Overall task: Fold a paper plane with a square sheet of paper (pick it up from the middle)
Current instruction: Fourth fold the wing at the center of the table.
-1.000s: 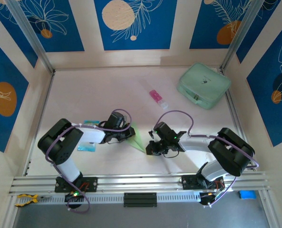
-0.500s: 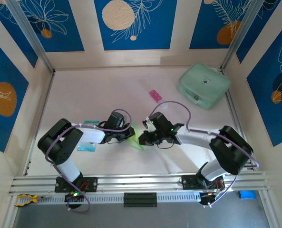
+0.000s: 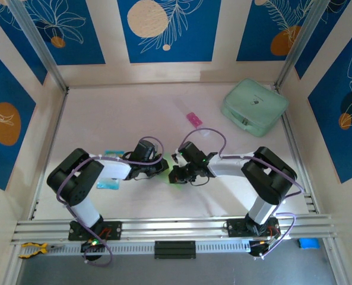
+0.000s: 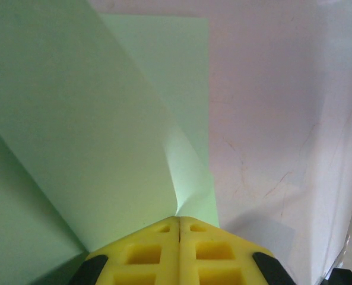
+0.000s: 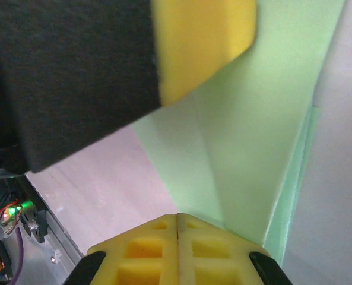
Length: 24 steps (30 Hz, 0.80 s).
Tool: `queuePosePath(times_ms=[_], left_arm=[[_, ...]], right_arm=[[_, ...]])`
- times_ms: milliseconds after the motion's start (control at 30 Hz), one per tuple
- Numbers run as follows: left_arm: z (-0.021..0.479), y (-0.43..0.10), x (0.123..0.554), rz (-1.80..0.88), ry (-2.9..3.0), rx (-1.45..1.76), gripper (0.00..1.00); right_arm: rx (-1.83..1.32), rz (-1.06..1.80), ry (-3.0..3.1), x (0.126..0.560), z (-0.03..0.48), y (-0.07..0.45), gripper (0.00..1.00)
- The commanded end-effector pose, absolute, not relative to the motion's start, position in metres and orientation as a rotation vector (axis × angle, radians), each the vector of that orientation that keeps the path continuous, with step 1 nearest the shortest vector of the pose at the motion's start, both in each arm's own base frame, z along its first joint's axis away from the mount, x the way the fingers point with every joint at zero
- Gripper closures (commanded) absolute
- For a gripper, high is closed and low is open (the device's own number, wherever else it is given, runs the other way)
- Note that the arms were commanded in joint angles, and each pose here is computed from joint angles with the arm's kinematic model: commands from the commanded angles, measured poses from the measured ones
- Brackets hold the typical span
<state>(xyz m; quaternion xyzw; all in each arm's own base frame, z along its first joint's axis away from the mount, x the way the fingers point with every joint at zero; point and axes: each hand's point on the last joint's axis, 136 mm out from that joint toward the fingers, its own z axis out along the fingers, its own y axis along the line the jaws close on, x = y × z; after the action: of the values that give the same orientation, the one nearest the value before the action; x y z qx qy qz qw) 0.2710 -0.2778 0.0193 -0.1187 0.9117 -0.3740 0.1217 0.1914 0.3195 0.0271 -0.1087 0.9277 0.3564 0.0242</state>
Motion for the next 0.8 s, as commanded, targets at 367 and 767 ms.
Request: queuePosePath(times_ms=[367,767], left_arm=[[-0.003,-0.257,0.260,-0.972,2.735,-0.398,1.00],[-0.007,-0.253,0.259,-0.958,2.741,-0.418,1.00]], right_arm=[[-0.256,1.137,2.978,0.154,-0.007,0.290,0.98],[-0.269,1.129,3.010,0.129,-0.009,0.266,0.98]])
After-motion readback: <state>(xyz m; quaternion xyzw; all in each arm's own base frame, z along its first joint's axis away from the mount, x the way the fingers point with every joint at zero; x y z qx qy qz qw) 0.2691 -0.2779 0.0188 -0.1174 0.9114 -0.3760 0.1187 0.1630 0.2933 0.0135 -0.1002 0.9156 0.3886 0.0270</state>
